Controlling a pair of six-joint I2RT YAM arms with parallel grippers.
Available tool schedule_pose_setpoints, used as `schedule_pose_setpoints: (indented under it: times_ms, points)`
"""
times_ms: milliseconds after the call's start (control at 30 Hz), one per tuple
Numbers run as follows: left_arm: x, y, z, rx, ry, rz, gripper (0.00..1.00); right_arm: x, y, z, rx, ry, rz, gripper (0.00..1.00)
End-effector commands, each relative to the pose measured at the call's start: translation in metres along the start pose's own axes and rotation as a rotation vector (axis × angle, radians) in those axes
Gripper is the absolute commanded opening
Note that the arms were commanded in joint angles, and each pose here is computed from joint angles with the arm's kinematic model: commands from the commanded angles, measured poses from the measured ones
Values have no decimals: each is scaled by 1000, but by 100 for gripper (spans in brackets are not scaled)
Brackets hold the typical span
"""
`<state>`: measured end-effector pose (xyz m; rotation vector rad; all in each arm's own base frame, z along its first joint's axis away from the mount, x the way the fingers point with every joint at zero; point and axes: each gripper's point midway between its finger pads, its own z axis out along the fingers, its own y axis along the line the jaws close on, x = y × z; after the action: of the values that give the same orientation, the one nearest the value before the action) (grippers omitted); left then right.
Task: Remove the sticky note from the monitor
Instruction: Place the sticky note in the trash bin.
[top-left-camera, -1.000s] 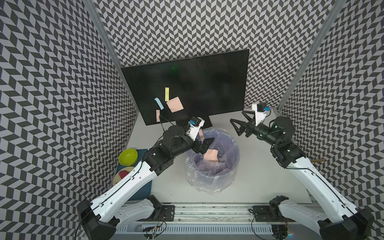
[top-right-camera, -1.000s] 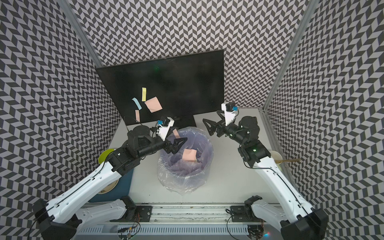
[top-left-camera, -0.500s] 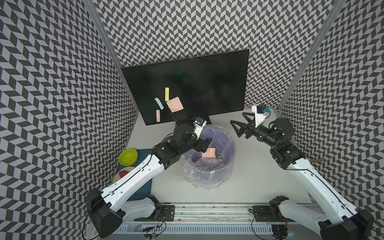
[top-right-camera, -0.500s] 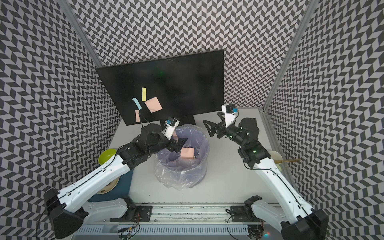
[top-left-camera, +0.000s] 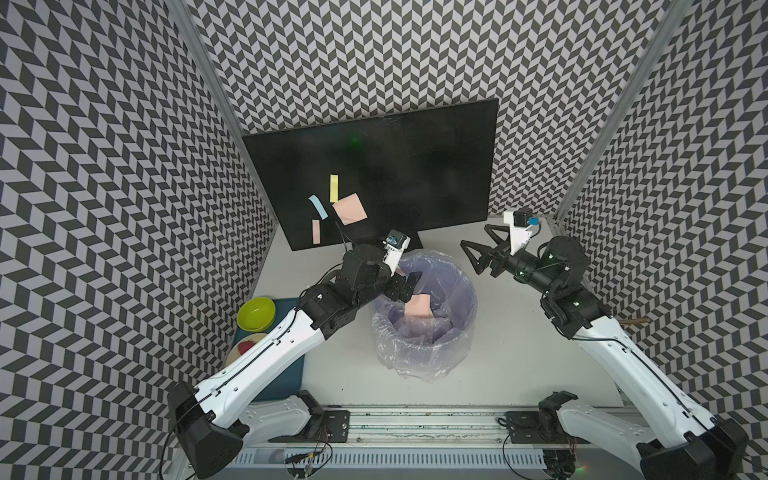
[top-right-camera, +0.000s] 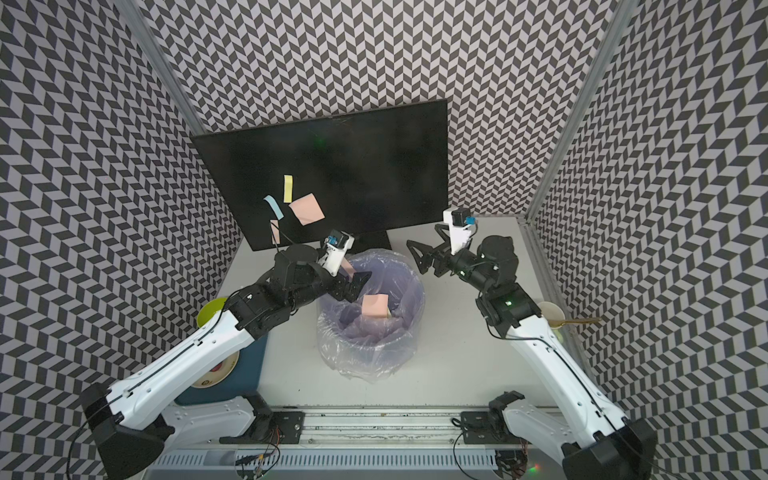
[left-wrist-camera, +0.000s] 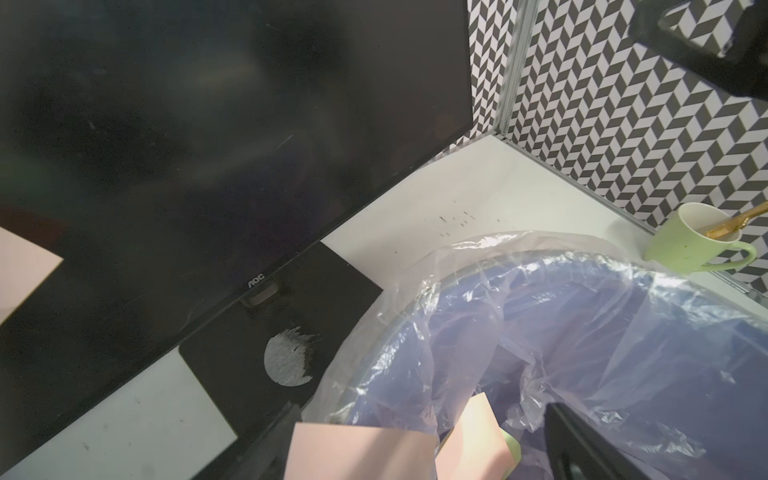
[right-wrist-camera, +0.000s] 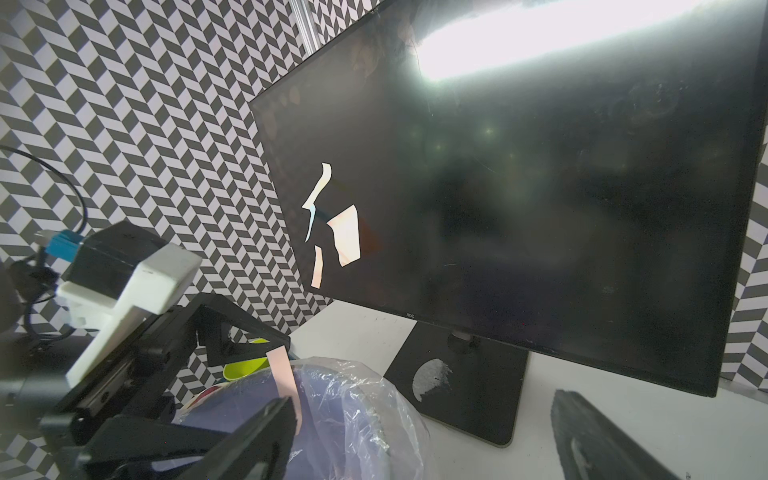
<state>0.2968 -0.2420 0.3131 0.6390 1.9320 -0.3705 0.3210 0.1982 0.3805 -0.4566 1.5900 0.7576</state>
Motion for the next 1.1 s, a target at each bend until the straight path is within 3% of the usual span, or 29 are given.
schedule_pose_setpoints:
  times_ms: [0, 333, 500, 600, 767, 1067]
  points:
    - [4, 18, 0, -91, 61, 29, 97, -16, 7, -7, -12, -61, -31, 99]
    - [25, 16, -8, -75, 115, 31, 100, -16, 8, -7, -15, -61, -31, 99]
    - [10, 8, -28, -19, 31, 6, 100, -18, 9, -7, -21, -66, -28, 99]
    - [-2, 18, -39, -52, -15, -16, 100, -19, 10, -6, -26, -67, -23, 99]
    - [-14, 63, -48, -140, -80, -145, 100, -20, 11, -6, -30, -71, -23, 99]
    - [-30, 132, -56, -82, -313, -451, 100, -19, 11, -8, -31, -73, -20, 99]
